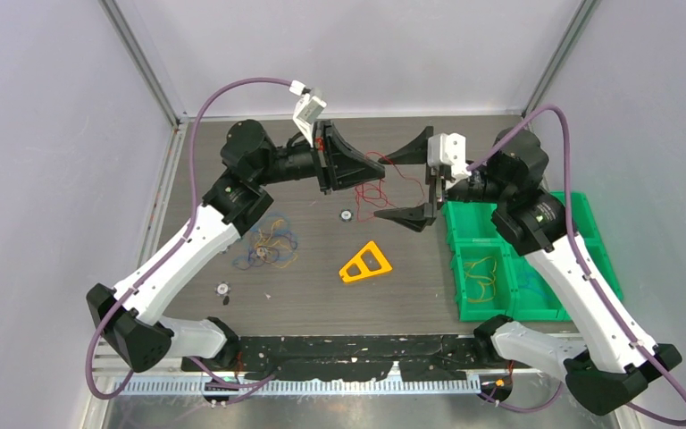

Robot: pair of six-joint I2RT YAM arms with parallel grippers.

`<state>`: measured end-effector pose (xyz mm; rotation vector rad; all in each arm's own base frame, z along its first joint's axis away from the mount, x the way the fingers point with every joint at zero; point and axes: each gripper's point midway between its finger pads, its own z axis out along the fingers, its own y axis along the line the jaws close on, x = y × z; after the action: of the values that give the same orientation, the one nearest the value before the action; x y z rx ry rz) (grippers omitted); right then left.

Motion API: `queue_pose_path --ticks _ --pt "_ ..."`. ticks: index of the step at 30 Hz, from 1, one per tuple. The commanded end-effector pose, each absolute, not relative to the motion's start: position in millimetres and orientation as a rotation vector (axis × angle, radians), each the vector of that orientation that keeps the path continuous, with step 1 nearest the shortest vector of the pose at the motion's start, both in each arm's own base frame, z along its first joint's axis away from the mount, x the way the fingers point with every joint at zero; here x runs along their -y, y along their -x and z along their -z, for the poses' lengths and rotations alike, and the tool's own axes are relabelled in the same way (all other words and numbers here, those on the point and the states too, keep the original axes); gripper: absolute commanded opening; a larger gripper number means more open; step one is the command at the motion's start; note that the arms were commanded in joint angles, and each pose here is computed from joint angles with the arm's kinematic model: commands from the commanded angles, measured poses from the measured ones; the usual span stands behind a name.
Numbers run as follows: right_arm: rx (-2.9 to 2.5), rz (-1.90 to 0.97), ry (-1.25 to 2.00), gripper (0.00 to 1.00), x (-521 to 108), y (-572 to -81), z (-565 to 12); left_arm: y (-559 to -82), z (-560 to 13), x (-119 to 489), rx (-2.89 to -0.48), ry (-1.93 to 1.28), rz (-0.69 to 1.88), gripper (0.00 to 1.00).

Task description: Untangle the cables

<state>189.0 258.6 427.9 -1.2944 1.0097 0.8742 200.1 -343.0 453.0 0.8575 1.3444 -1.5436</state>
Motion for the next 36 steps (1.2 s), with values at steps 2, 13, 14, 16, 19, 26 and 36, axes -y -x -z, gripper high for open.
queue_pose_path --ticks 2,13,14,16,19,26,36 --pt "-1.096 -0.766 1.155 0.96 -259 -217 -438 -207 -489 336 -1.238 -0.76 1.495 0.0" --pt "-1.097 -0.721 0.87 0.74 -279 -242 -456 -249 -503 330 -1.387 -0.388 1.46 0.0" --pt "-1.101 -0.711 0.862 0.72 -279 -245 -455 -251 -504 330 -1.391 -0.372 1.463 0.0" --pt "-1.117 -0.682 0.828 0.66 -279 -254 -451 -251 -508 329 -1.393 -0.357 1.475 0.0" --pt "-1.108 -0.651 0.78 0.48 -276 -262 -453 -249 -509 329 -1.398 -0.349 1.494 0.0" --pt "-1.075 -0.648 0.741 0.1 -272 -264 -464 -239 -509 327 -1.404 -0.35 1.531 0.0" --pt "-1.085 -0.698 0.799 0.05 -264 -244 -459 -241 -503 315 -1.387 -0.394 1.476 0.41"
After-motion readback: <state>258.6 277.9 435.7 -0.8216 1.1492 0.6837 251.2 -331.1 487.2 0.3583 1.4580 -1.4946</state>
